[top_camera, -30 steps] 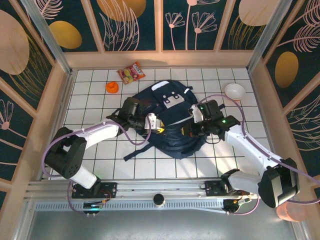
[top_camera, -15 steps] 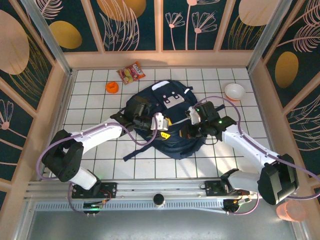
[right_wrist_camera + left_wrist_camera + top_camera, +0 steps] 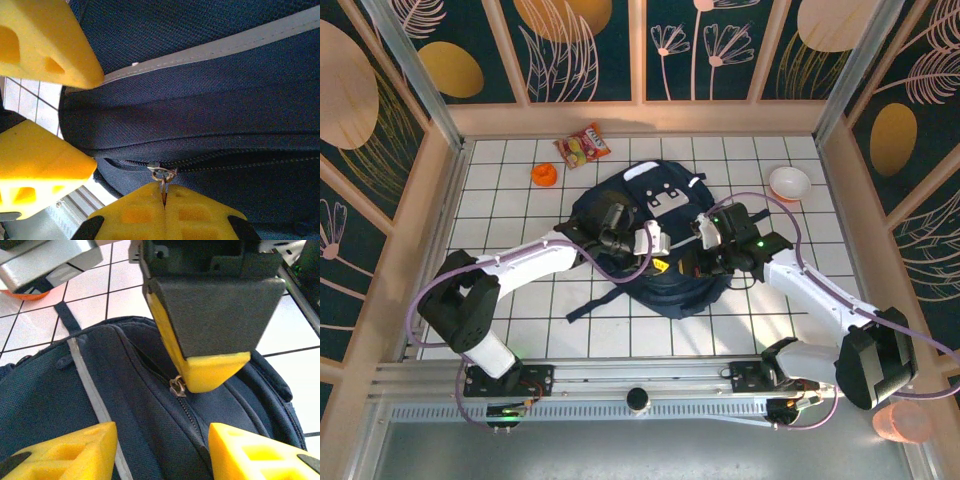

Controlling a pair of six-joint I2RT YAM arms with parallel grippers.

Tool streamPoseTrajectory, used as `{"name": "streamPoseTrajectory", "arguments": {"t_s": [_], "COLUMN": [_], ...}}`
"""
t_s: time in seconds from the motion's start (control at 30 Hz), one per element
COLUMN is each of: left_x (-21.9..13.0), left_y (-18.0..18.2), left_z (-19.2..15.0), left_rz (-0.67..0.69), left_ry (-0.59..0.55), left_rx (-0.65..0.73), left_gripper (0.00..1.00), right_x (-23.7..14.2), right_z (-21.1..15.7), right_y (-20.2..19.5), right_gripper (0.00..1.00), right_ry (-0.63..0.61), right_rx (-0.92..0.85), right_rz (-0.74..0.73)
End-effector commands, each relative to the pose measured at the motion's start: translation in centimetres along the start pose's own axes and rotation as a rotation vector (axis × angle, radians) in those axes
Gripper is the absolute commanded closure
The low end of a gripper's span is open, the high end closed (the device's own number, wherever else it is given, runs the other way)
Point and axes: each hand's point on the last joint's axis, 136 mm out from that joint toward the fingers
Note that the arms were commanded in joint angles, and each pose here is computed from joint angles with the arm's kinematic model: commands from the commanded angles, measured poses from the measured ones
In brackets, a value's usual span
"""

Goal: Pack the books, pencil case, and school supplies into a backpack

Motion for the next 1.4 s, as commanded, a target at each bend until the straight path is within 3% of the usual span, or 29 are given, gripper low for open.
{"name": "streamPoseTrajectory", "arguments": {"t_s": [0.0,0.17,0.47,0.97,1.3,1.37], "left_x": [0.3,0.3,0.1,0.8,0.6,0.6], "left_y": [0.6,0.3,-0.6,-0.2,0.3,0.1], "left_z": [-1.0,-1.0,2.4,-2.1,-3.2,-3.2], "left_rz": [0.016,-0.003,-0.061,0.057,0.094,0.083], "left_ry": [0.053,0.051,-0.083,0.106,0.162,0.169], "left_rx": [-0.064,-0.071,-0.165,-0.314,-0.308,-0.305], "left_gripper": [0.50,0.50,0.48,0.49,0.64,0.73], "right_x": [-0.3,-0.5,-0.4,-0.4,-1.2,-1.2], "right_z": [0.3,0.5,0.5,0.3,0.4,0.4], "right_y": [0.8,0.8,0.7,0.7,0.6,0.5], "right_gripper": [1.00,1.00,1.00,1.00,1.00,1.00], "right_ry": [-0.012,-0.021,-0.024,-0.026,-0.054,-0.055], "right_rx": [-0.016,-0.017,-0.011,-0.015,0.004,0.007], "right_rz": [0.030,0.028,0.029,0.032,0.052,0.050]}}
Point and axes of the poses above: each hand's point on the last joint's axis, 136 mm out from that joint toward the fingers, its own x axis out along the fingers, its own y axis along the line the jaws close on, z = x × y, and after that the axes turned 1 degree about x, right-handed
